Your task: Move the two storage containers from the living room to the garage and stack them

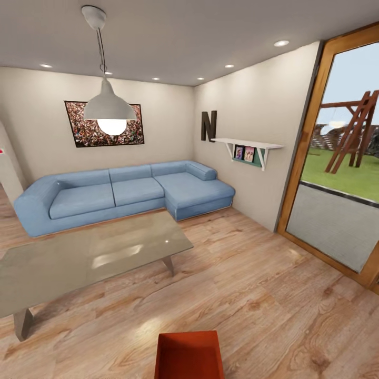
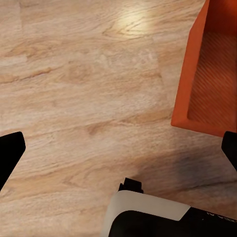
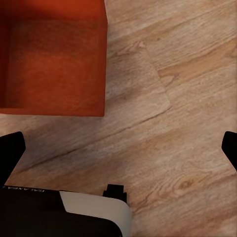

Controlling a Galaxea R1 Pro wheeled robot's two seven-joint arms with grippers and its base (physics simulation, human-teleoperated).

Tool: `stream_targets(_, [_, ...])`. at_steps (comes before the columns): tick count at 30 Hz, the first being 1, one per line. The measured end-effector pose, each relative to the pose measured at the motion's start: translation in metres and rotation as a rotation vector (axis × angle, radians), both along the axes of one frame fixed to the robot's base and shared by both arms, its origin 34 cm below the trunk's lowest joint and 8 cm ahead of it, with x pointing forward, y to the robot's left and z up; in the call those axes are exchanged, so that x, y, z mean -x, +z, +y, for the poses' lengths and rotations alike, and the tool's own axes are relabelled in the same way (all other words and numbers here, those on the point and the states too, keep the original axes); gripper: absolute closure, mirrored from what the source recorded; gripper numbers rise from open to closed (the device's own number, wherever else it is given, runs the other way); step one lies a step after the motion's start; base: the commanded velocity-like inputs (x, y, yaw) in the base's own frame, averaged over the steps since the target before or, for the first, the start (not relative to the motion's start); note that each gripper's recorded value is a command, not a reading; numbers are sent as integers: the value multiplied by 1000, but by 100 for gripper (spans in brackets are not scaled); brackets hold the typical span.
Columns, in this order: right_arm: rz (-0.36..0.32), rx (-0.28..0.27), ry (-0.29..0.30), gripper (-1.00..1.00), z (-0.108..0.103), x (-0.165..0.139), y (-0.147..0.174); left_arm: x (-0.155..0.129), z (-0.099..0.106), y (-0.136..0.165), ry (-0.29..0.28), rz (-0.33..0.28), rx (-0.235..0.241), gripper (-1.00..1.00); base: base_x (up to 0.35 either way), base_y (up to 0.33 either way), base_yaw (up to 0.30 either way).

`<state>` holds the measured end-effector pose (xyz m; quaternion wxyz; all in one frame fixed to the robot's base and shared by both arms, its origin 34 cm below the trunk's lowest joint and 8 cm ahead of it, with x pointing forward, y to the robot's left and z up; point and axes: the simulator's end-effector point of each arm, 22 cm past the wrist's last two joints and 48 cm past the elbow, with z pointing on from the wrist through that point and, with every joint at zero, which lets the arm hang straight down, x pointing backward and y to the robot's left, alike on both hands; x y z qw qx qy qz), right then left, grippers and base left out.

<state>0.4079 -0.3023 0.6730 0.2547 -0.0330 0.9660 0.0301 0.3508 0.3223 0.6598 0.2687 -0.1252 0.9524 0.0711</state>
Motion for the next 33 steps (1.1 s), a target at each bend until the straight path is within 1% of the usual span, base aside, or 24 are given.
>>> stream_targets(5, [0, 0, -1, -100, 0, 0, 0, 0, 0, 0, 0, 0, 0, -100, 2, -2, 0])
stream_targets(12, [0, 0, -1, -100, 0, 0, 0, 0, 0, 0, 0, 0, 1, -100, 91, -87, 0])
stream_targets(33, [0, 1, 0, -100, 0, 0, 0, 0, 0, 0, 0, 0, 0, -100, 2, -2, 0])
